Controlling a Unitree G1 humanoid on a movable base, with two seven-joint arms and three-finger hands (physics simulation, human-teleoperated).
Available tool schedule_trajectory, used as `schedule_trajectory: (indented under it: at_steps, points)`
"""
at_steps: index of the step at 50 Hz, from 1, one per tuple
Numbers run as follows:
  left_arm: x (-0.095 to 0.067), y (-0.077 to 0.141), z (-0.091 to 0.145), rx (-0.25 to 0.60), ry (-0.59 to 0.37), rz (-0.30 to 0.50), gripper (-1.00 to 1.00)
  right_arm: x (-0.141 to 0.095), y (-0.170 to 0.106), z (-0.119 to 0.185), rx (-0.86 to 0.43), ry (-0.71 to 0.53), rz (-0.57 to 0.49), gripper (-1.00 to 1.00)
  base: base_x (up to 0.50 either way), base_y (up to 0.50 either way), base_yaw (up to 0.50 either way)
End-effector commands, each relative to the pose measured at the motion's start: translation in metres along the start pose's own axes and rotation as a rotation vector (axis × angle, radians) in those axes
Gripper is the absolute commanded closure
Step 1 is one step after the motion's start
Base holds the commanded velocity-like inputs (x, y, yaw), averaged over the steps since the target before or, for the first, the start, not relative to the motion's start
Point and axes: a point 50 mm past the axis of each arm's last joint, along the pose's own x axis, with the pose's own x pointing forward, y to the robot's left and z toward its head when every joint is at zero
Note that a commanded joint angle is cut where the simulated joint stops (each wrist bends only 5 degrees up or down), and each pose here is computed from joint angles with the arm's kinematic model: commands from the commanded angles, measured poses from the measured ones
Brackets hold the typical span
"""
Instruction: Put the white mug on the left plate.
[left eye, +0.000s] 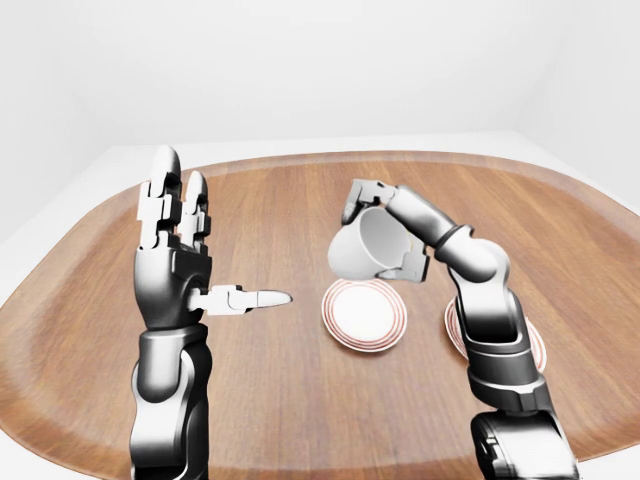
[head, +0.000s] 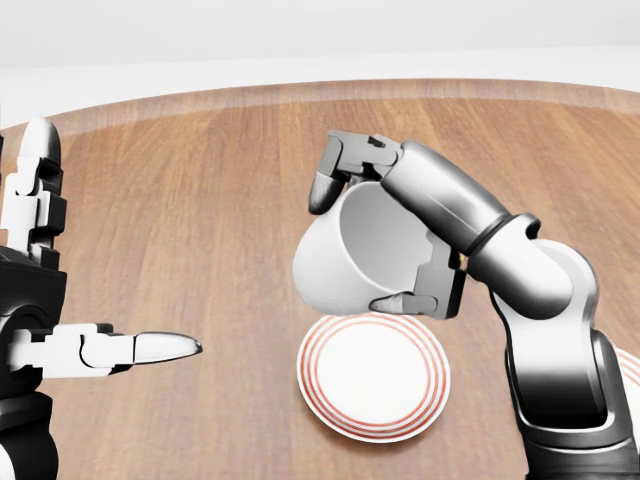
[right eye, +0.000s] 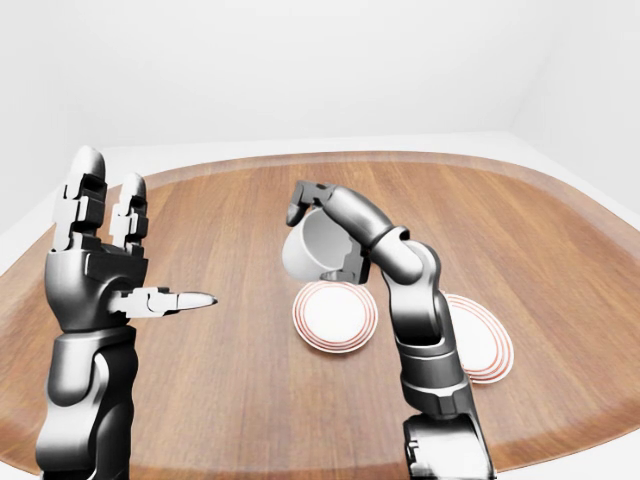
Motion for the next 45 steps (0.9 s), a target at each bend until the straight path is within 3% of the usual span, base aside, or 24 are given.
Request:
schedule_trajectory:
  at_steps: [1,10,15,20,27,39,45]
  points:
    - [0.000,0.000,0.000,0.001,-0.001,0.001,-0.97,0.018,-0.023,-0.048,-0.005,0.227,-0.064,1.00,0.00,0.00,0.00]
    - [0.000,0.000,0.000,0.001,0.001,0.001,-0.97,0.021,-0.010,-0.108,-0.070,0.530,-0.081,1.00,0.00,0.00,0.00]
    - [-0.001,0.000,-0.001,0.001,0.005,-0.002,-0.98,0.024,0.005,-0.121,-0.081,0.591,-0.048,1.00,0.00,0.00,0.00]
    - [-0.001,0.000,0.000,0.001,0.003,-0.001,-0.97,0.034,0.021,-0.125,-0.128,0.581,0.002,1.00,0.00,0.00,0.00]
    - [-0.001,-0.001,-0.001,0.000,0.007,-0.003,-0.97,0.045,0.054,-0.129,-0.202,0.578,0.155,1.00,0.00,0.00,0.00]
    - [-0.001,0.000,-0.003,-0.002,0.014,-0.002,-0.97,0.050,0.073,-0.129,-0.087,0.609,0.314,1.00,0.00,0.00,0.00]
    - [-0.001,-0.001,-0.003,-0.001,0.014,-0.005,-0.97,0.046,0.077,-0.133,-0.089,0.633,0.327,1.00,0.00,0.00,0.00]
